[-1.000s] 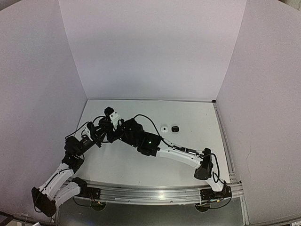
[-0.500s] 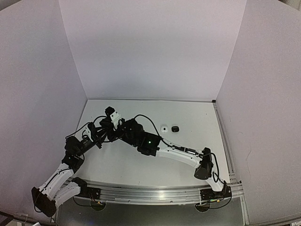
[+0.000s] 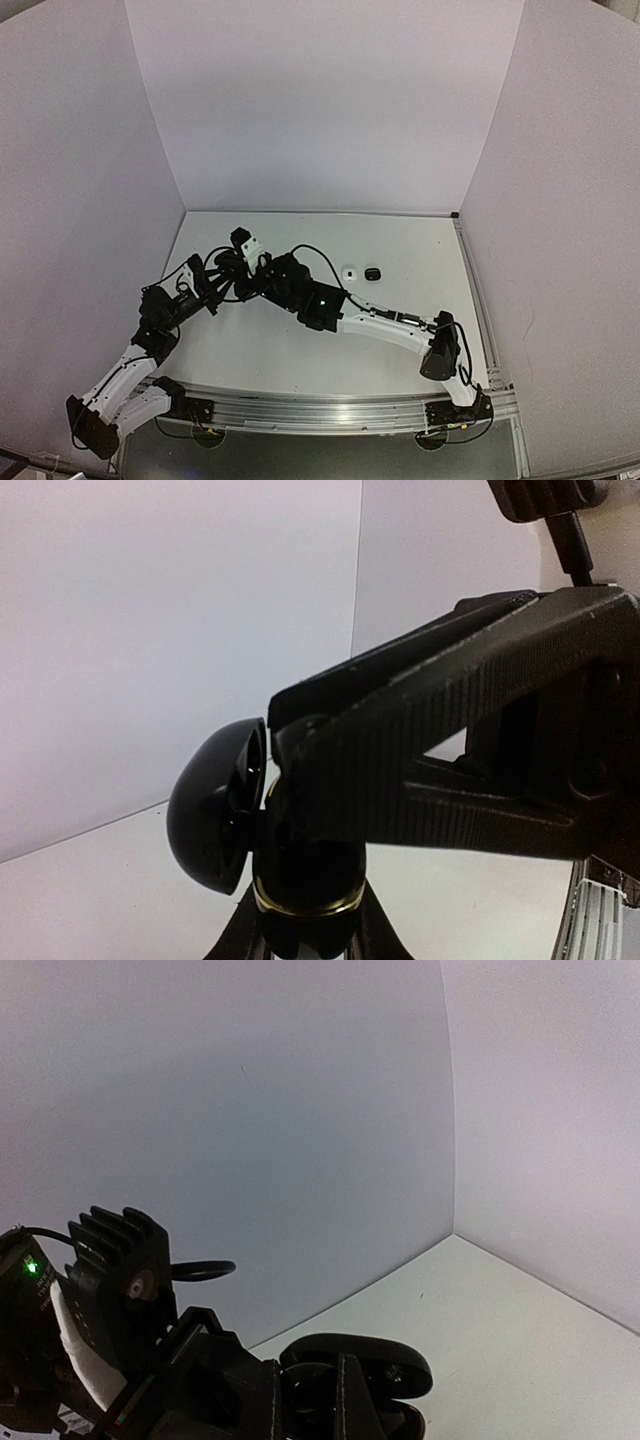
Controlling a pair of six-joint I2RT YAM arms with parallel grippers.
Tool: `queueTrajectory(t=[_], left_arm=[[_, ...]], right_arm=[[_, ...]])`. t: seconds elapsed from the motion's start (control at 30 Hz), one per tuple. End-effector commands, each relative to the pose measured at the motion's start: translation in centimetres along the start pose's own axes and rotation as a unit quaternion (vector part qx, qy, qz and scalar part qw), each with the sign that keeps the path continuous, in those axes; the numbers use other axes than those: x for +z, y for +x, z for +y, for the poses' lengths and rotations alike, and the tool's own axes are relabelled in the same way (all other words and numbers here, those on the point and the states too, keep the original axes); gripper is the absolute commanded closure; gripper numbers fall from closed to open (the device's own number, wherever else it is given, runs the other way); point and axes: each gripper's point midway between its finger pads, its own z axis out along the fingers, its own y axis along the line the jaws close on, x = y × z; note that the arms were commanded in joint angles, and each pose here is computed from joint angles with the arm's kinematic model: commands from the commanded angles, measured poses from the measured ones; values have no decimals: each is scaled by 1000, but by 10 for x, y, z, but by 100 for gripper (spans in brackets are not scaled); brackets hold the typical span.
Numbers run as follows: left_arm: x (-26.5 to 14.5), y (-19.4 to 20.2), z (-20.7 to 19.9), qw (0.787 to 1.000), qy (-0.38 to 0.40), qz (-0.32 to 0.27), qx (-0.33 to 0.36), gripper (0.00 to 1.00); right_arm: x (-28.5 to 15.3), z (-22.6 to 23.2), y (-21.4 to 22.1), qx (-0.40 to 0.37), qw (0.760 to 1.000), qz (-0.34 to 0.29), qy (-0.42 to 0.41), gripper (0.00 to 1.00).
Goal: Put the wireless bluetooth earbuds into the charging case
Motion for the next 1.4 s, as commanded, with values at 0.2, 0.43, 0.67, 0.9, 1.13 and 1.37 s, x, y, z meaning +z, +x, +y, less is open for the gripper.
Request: queueTrajectory(t=[0.2,0.43,0.67,0.9,1.13,1.37], left_arm=[[-1,-50,-12,997,25,-66,41,100],[0,-47,-14,997,31,-61,48,100],[0,-49,-14,996,32,-62,55,100],[1,-51,-9,996,17,-65,54,100],[2,-47,-1,997,-2,-59,40,100],[2,-50,-1,997,-4,-65,42,100]], right_arm=[[-10,-10,-17,-6,1000,-8,14,100],[0,-4,-14,-1,1000,-11,-2,100],[7,-3,-9,3,1000,-10,-7,100],[6,-5,-1,13,1000,0,-7,100],[1,3,14,27,999,24,-35,100],[2,5,24,30,998,36,-45,100]])
